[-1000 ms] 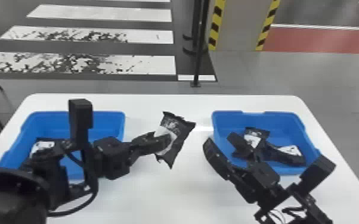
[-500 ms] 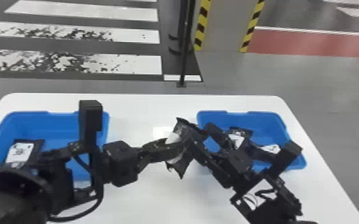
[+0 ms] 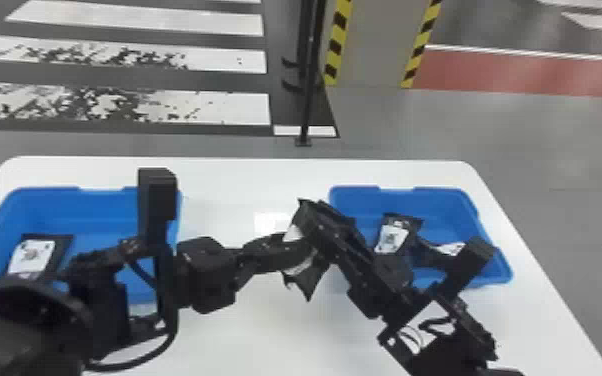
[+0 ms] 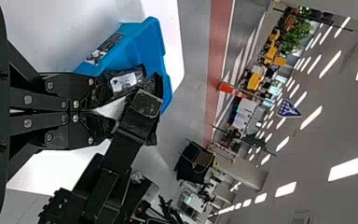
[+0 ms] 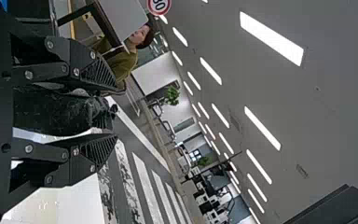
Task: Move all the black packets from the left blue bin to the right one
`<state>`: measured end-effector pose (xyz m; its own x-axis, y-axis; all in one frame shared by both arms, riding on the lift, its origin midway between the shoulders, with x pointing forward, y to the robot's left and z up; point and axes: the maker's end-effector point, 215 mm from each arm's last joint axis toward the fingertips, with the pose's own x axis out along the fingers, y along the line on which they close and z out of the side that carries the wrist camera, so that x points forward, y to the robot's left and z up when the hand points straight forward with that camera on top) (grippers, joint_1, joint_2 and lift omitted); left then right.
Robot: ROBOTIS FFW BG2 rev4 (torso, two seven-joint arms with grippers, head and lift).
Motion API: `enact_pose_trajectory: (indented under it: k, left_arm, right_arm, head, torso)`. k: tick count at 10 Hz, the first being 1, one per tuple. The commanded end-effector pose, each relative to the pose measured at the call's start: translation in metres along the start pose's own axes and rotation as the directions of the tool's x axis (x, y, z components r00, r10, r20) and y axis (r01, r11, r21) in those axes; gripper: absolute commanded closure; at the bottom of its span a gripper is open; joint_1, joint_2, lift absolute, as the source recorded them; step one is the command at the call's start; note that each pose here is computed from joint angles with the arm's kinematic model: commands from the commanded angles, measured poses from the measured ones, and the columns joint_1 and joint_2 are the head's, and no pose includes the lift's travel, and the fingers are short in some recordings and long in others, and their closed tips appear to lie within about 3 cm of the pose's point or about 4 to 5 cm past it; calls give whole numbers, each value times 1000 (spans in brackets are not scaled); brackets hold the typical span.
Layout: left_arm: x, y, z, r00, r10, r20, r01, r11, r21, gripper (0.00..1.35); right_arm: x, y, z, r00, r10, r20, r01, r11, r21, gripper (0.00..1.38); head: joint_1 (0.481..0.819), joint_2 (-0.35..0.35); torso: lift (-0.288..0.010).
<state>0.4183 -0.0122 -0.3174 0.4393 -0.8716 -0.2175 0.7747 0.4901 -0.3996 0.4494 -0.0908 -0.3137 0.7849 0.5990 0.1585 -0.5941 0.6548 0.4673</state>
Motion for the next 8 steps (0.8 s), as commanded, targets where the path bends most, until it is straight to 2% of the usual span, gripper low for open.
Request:
enact_pose_trajectory:
  k: [1,2,3,4,5,8]
  left_arm:
    - [-2,2,7,999,5,36,-4,1000,-5,1084]
    - [-7,7,6,998,24,55,-22,1000,-21,690]
    - [-13,15,4,997,49,64,-47,998,-36,364]
    - [-17,18,5,995,58,85,-55,998,-35,182]
    - [-20,18,8,993,59,106,-56,998,-38,122]
    - [-55,17,33,969,120,216,-122,993,-4,124]
  right_arm:
    - [0,3,1,1000,5,7,-5,1000,10,1280]
    - [0,3,4,1000,7,13,-7,1000,9,1280]
    - [-1,-1,8,1000,1,16,-1,1000,3,1280]
    - [-1,-11,14,1000,-12,19,13,1000,-11,1280]
    - [-4,-32,21,999,-42,19,42,998,-36,1280]
    - [-26,-130,45,979,-202,10,201,971,-129,1280]
  head:
    - [695,-135]
    - [695,-131]
    - [695,-125]
    - [695,-118]
    - [695,-116]
    - [695,-159]
  torso:
    - [-140]
    - [-140]
    - [-140]
    - [-140]
    - [-140]
    - [-140]
